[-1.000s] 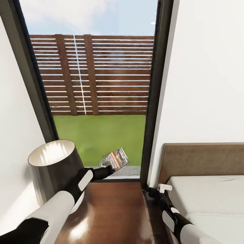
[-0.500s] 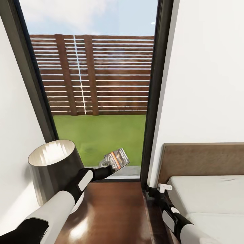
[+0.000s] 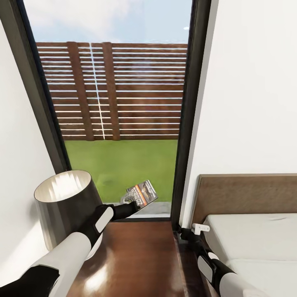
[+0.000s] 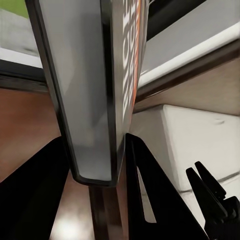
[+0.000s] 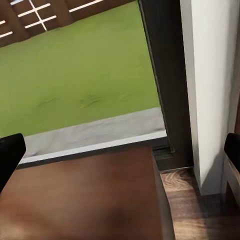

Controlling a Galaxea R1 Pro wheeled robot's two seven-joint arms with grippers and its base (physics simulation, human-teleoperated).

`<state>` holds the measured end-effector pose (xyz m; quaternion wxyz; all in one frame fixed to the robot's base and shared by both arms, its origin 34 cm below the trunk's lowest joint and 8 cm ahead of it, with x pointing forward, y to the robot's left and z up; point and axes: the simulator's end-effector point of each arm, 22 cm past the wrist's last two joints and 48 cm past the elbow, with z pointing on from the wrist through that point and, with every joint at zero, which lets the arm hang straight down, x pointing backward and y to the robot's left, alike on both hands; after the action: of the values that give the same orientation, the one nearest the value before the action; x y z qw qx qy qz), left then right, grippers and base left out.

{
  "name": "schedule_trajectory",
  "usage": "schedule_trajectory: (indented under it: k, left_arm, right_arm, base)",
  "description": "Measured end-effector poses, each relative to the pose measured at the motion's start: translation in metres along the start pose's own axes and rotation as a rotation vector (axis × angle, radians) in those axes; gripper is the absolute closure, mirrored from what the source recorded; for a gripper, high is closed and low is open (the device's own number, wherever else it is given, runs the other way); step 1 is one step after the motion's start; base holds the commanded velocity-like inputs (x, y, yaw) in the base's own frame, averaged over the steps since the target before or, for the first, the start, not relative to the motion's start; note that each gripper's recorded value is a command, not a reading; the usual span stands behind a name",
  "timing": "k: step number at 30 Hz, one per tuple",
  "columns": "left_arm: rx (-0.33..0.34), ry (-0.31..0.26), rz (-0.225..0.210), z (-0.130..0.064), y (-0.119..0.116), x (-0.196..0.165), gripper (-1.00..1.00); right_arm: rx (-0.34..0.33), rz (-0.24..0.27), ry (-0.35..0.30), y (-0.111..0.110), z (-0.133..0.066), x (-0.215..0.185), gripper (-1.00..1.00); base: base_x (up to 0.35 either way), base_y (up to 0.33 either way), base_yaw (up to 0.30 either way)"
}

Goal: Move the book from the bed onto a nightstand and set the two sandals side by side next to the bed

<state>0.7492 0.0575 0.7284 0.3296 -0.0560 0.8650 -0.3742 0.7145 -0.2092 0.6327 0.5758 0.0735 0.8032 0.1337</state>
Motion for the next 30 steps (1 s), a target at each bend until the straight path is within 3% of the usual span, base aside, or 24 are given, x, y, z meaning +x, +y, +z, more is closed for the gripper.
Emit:
schedule_trajectory:
  k: [30]
  left_arm:
    - [-0.001, 0.003, 0.002, 0.0007, -0.0003, 0.0012, 1.0]
  right_arm:
    - [0.002, 0.001, 0.0, -0.0013, 0.0, -0.0001, -1.0]
  base:
    - [-0.014, 0.0, 0.0]
